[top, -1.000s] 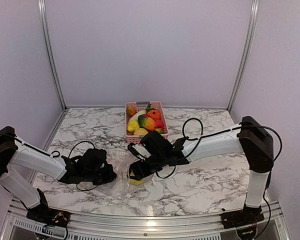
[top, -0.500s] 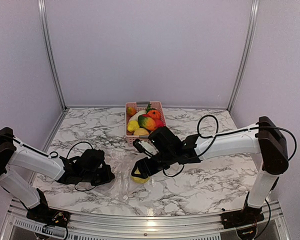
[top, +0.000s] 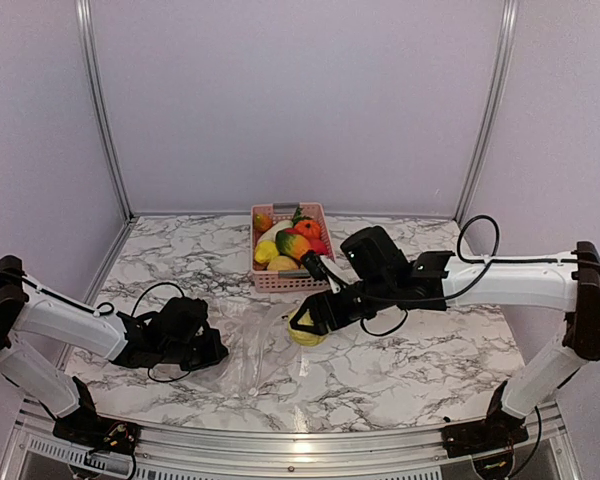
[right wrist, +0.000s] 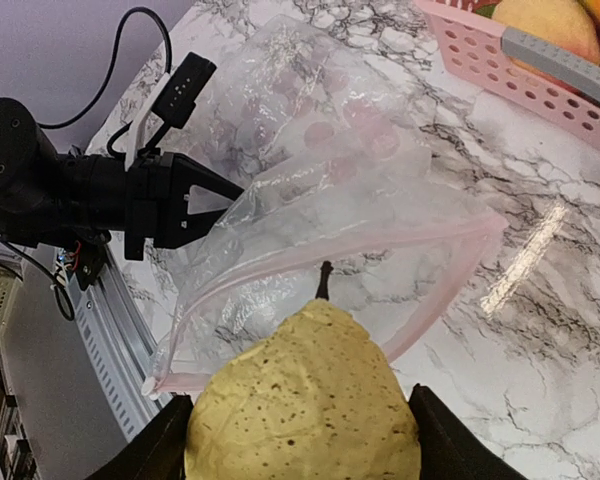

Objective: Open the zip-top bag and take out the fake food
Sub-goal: Pick up the fake fruit from the zipper food storage bag, then place the fake fruit in the bin.

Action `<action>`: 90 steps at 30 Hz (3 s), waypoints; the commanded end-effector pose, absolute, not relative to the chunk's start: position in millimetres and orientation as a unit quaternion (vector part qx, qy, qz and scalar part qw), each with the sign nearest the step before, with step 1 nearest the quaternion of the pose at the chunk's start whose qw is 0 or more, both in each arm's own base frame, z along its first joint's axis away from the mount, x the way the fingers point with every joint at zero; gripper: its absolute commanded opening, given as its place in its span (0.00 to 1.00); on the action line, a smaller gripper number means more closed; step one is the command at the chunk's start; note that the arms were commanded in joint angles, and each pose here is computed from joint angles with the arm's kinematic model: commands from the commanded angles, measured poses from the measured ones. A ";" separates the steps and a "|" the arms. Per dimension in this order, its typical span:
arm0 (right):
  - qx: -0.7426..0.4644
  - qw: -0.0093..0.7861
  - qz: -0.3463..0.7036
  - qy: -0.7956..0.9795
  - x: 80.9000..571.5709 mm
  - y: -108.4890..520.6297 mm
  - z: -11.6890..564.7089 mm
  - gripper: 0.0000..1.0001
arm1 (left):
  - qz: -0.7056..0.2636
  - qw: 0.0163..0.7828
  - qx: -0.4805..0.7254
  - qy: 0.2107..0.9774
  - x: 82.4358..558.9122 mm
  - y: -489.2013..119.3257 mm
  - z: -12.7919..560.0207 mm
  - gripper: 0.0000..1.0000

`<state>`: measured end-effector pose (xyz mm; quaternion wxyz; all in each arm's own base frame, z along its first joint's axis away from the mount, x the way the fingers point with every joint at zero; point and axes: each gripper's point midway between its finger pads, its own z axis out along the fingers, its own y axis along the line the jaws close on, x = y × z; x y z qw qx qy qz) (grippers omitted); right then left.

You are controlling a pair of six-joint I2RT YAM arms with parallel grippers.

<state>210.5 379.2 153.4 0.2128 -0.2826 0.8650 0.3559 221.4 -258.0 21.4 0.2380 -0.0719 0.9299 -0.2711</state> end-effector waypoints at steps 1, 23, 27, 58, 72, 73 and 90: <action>-0.269 0.220 0.356 0.867 219.9 365.1 163.3 0.51 | -0.269 0.249 -0.066 0.928 227.1 -259.1 33.0 0.00; -0.225 0.340 0.390 0.825 325.8 359.2 246.8 0.52 | -0.260 0.299 -0.037 0.917 247.0 -264.7 93.8 0.00; -0.197 0.383 0.392 0.813 380.2 356.5 262.7 0.51 | -0.264 0.317 -0.025 0.911 253.8 -265.7 120.2 0.00; -0.107 0.456 0.345 0.813 607.1 364.1 158.7 0.63 | -0.298 0.420 -0.038 0.856 249.8 -225.2 241.0 0.06; -0.113 0.444 0.336 0.823 603.8 362.8 150.0 0.88 | -0.307 0.432 -0.037 0.847 249.1 -221.9 251.7 0.16; -0.114 0.444 0.335 0.823 603.0 362.4 151.6 0.89 | -0.307 0.432 -0.035 0.847 248.8 -222.3 252.2 0.17; -0.124 0.485 0.283 0.818 593.9 340.3 221.4 0.99 | -0.324 0.449 -0.029 0.832 254.5 -224.6 266.7 0.54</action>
